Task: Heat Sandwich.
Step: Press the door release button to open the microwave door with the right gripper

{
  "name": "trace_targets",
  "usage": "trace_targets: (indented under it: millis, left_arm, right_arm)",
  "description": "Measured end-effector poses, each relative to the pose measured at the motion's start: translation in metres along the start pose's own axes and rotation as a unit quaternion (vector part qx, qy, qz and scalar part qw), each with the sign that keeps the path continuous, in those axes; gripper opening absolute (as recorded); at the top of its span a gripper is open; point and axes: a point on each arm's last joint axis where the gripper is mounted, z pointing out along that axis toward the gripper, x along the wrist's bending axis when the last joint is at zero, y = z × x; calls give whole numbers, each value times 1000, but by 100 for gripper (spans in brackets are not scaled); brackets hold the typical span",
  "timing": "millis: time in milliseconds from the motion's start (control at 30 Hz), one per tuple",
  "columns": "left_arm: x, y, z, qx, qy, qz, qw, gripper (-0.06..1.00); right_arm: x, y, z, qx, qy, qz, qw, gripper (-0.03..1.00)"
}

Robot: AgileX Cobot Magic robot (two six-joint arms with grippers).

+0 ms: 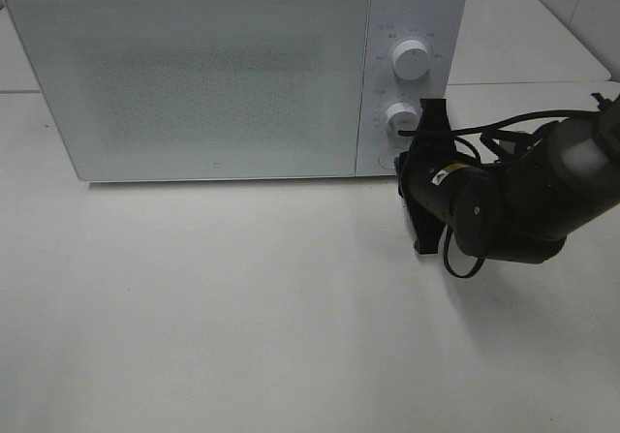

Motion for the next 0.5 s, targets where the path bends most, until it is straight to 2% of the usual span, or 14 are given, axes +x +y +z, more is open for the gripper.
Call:
trace_targets:
  millis: [333, 500]
  left_arm:
    - [0, 0, 0, 0, 0, 0, 1000, 97]
    - [0, 0, 0, 0, 0, 0, 1000, 97]
  right_arm:
    - [7, -1, 15, -1, 7, 6, 1000, 1]
    - [2, -1, 21, -2, -3, 6, 1000, 1]
